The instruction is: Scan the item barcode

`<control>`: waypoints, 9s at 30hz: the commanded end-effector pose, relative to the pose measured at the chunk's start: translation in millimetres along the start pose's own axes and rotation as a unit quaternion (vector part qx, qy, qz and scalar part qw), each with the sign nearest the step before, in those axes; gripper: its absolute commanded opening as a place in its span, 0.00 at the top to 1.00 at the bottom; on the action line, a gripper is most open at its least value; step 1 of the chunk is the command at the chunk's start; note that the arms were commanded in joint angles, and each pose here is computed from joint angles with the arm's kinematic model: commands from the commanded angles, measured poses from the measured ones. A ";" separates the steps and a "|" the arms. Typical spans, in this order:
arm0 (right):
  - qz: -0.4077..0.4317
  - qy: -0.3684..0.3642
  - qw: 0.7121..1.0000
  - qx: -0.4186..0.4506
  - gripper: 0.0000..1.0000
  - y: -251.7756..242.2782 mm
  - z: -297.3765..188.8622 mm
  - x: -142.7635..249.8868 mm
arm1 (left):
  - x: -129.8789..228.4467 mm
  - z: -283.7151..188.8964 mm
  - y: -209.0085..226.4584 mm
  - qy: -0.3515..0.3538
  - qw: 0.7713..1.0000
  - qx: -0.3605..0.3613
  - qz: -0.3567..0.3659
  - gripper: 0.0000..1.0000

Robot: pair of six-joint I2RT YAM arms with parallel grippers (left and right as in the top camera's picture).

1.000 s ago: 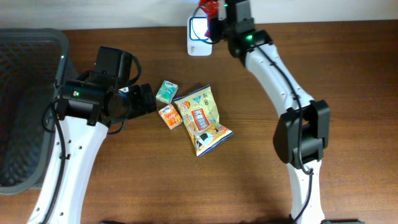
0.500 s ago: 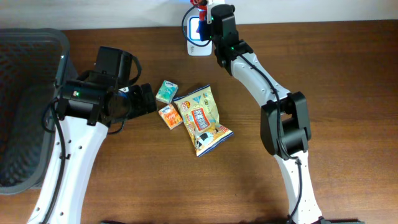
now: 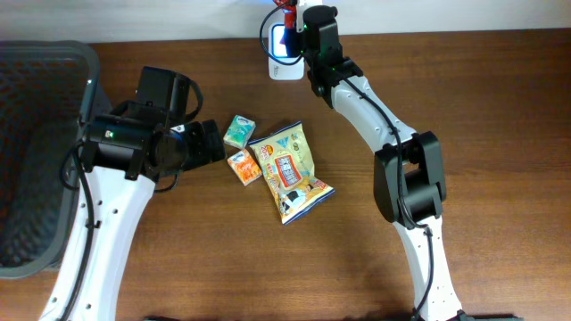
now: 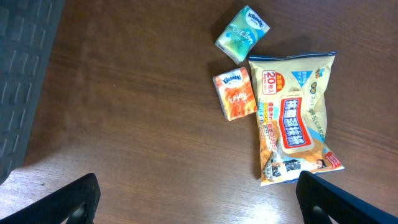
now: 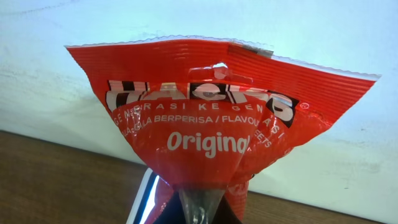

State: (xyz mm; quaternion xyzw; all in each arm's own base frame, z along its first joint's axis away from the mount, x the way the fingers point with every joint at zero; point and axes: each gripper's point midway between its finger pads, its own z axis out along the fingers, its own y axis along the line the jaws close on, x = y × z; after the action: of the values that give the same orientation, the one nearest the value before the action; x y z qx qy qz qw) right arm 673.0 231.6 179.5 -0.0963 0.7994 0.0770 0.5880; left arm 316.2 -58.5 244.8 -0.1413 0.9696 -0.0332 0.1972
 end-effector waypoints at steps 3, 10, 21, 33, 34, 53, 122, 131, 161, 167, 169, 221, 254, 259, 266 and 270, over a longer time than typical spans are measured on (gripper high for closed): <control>0.017 -0.061 0.994 0.088 0.96 -66.7 -43.0 -86.0 | -0.1 1.1 0.1 0.000 1.000 -0.002 -0.006 0.01; 0.068 0.067 0.973 0.212 0.96 -217.1 -100.3 -52.8 | -0.1 1.1 0.1 0.000 1.000 -0.002 -0.006 0.01; 0.264 0.340 0.806 0.406 0.96 -440.5 -274.9 139.3 | -0.1 1.1 0.1 0.000 1.000 -0.002 -0.006 0.01; 0.361 0.363 0.716 0.476 0.92 -508.2 -373.5 196.4 | 0.0 1.1 0.1 0.001 1.000 -0.002 -0.006 0.01; 0.364 0.364 0.712 0.478 0.80 -510.3 -378.9 198.6 | -0.1 1.1 0.1 0.000 1.000 -0.002 -0.006 0.01; 0.362 0.187 0.913 0.002 0.02 -368.7 -320.8 13.2 | -0.1 1.1 0.1 0.000 1.000 -0.002 -0.006 0.01; 0.182 0.655 0.679 -0.277 0.01 134.2 -261.6 250.3 | -0.1 1.1 0.1 0.000 1.000 -0.002 -0.006 0.01; 0.187 0.671 0.681 -0.227 0.78 127.9 -264.3 285.8 | 0.0 1.1 0.1 0.001 1.000 -0.002 -0.006 0.01; -0.007 0.501 0.770 0.396 0.96 -127.5 -260.2 155.7 | -0.1 1.1 0.1 0.000 1.000 -0.002 -0.006 0.01; 0.011 0.523 0.791 0.316 0.96 -64.9 -247.8 187.8 | 0.0 1.1 0.1 0.001 1.000 -0.002 -0.006 0.01; 0.013 0.532 0.800 0.278 0.95 -32.8 -246.3 193.8 | 0.0 1.1 0.1 0.001 1.000 -0.002 -0.006 0.01; 0.075 0.632 0.763 -0.110 0.96 13.3 -296.7 171.3 | -0.1 1.1 0.1 0.000 1.000 -0.002 -0.006 0.01; 0.091 0.547 0.822 0.129 0.95 -91.3 -244.8 243.9 | 0.0 1.1 0.1 0.001 1.000 -0.002 -0.006 0.01; 0.113 0.566 0.811 0.096 0.96 -76.2 -252.8 227.1 | 0.0 1.1 0.1 0.001 1.000 -0.002 -0.006 0.01; 0.184 0.600 0.778 -0.006 0.96 -29.2 -272.3 187.5 | -0.1 1.1 0.1 0.000 1.000 -0.002 -0.006 0.01; 0.176 0.598 0.782 -0.028 0.96 -9.8 -268.0 197.0 | 0.0 1.1 0.1 0.001 1.000 -0.002 -0.006 0.01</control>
State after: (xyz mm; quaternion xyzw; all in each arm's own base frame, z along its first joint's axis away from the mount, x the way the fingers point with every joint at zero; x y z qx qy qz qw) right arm 375.5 118.7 71.7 0.0251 0.9952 0.0890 -0.0331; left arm 316.5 -58.6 244.5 -0.1413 0.9696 -0.0331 0.1971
